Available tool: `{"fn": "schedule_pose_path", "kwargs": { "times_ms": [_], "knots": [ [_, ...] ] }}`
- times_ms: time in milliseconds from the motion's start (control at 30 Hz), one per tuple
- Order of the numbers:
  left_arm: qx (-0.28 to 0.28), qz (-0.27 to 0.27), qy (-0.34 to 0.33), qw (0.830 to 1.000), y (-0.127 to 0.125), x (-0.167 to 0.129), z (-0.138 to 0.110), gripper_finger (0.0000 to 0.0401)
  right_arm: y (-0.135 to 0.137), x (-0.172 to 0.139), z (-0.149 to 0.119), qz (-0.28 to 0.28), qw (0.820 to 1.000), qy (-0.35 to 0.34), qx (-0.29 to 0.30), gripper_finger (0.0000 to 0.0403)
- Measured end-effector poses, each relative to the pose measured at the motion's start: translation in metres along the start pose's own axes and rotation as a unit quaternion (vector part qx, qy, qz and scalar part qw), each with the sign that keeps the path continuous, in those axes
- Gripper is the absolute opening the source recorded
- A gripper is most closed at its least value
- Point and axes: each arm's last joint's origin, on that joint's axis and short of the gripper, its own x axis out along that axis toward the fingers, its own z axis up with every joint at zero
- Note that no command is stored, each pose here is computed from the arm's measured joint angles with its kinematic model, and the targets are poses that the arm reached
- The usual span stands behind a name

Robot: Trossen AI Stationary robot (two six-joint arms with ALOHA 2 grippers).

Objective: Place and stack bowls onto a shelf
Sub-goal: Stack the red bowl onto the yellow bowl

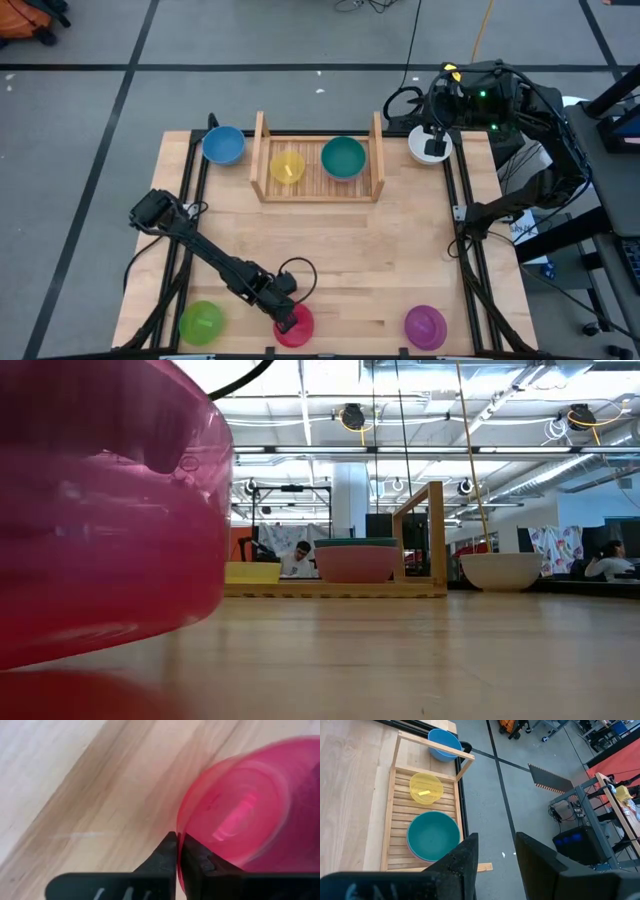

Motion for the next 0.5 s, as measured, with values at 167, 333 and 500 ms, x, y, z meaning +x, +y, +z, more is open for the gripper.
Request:
{"fn": "schedule_pose_path", "kwargs": {
  "times_ms": [167, 333, 500],
  "knots": [
    [-0.001, 0.002, 0.0, 1.0, 0.001, 0.0, 0.0, 0.0006, 0.0, 0.0, 0.0, 0.0, 1.0, 0.0, 0.0, 0.0125],
    [-0.009, 0.007, -0.002, 1.0, 0.003, -0.008, 0.003, 0.0004, 0.0, 0.0, 0.0, 0.0, 1.0, 0.0, -0.002, 0.0125],
    [-0.028, 0.01, -0.042, 0.999, 0.009, -0.047, 0.016, 0.0004, 0.0, 0.0, 0.0, 0.0, 1.0, 0.0, -0.002, 0.0125]
  ]
}}
